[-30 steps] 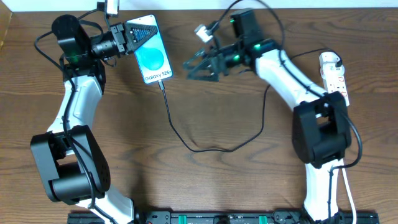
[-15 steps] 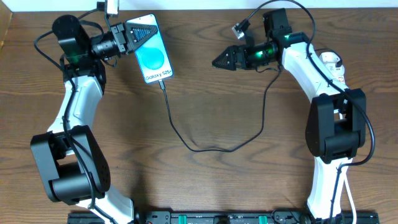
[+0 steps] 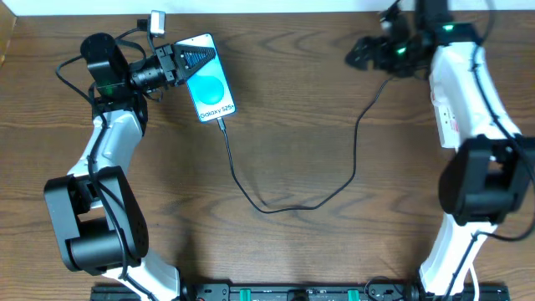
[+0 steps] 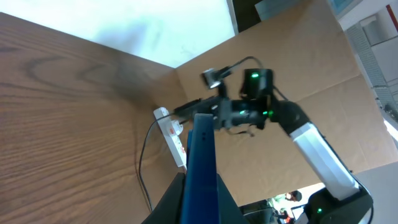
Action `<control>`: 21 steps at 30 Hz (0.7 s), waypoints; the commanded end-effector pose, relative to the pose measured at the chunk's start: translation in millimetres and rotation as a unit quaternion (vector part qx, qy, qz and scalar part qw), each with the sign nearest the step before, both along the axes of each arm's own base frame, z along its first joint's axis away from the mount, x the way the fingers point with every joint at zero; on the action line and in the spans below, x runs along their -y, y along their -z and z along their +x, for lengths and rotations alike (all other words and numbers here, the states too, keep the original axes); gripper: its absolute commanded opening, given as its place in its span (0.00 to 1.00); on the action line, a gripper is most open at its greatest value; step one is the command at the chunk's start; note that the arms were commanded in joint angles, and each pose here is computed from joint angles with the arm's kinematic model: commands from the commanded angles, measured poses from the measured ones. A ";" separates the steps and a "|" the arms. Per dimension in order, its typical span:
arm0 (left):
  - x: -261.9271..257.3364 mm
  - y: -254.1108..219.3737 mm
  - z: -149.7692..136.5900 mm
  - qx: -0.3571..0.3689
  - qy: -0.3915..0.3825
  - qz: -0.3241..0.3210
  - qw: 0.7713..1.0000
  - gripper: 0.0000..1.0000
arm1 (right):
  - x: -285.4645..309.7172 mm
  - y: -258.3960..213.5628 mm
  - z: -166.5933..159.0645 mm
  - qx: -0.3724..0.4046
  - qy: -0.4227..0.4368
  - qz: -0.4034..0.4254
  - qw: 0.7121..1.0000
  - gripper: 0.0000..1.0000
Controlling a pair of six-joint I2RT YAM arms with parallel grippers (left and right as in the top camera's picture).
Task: Plug charger to phone and switch on socket
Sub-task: 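Move the right gripper over the white power strip's switch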
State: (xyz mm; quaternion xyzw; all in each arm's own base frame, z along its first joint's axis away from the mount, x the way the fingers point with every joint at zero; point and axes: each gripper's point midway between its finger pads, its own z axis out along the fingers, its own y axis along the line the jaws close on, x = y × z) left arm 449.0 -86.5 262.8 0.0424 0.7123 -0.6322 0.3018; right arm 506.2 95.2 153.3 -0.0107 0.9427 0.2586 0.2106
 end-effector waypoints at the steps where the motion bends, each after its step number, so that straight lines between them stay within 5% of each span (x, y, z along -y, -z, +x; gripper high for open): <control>1: 1.6 -8.3 -1.7 0.020 0.001 0.006 1.000 0.07 | 40.6 -53.9 6.4 0.060 0.046 -0.013 0.997 0.99; 13: 1.7 -8.3 -1.6 0.020 0.001 0.006 1.000 0.08 | 201.6 -51.3 -5.2 0.051 0.215 -0.101 0.970 0.99; 21: 1.7 -8.3 -1.6 0.020 0.001 0.006 1.000 0.07 | 235.5 -18.4 -31.8 0.024 0.190 -0.111 0.975 0.99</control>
